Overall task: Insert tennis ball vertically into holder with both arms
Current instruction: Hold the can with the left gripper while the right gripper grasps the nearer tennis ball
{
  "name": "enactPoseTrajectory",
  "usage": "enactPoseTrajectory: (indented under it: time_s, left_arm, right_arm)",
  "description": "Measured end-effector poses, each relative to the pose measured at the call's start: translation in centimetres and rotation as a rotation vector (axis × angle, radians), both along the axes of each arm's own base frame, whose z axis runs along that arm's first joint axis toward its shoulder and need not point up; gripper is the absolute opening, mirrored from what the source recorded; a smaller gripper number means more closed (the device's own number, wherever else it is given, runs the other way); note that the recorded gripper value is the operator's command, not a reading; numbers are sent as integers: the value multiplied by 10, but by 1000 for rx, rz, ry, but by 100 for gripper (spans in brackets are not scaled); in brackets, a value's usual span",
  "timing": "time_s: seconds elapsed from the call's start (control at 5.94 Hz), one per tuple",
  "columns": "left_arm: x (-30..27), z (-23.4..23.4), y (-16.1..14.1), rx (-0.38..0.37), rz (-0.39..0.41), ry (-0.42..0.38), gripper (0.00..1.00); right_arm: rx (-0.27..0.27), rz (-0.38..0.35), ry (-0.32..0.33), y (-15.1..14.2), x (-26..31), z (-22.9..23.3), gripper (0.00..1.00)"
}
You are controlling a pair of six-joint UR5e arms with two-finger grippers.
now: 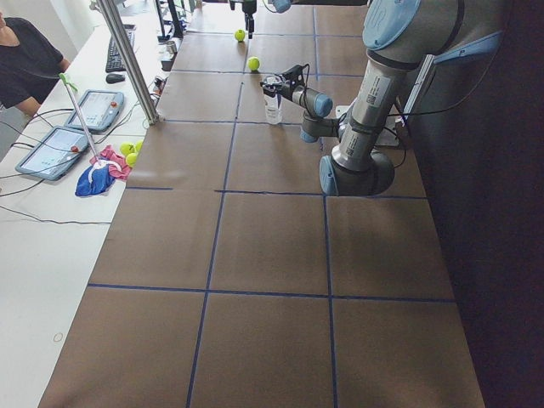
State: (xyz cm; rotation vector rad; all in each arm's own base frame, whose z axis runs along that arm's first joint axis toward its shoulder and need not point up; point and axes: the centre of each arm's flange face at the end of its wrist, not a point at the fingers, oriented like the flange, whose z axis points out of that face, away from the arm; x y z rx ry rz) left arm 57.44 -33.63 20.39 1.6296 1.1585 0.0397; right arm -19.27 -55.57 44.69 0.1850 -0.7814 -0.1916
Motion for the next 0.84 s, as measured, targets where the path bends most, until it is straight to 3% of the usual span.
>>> enactPoseTrajectory:
  time_s: [0.5,0.84]
  left_arm:
    - [1,1,1,0,2,-6,90]
    - [6,1,9,-3,12,-5,98]
  right_arm:
    - [2,0,0,0,0,-1,100]
    - [-4,-22,3,4,-13,2,100]
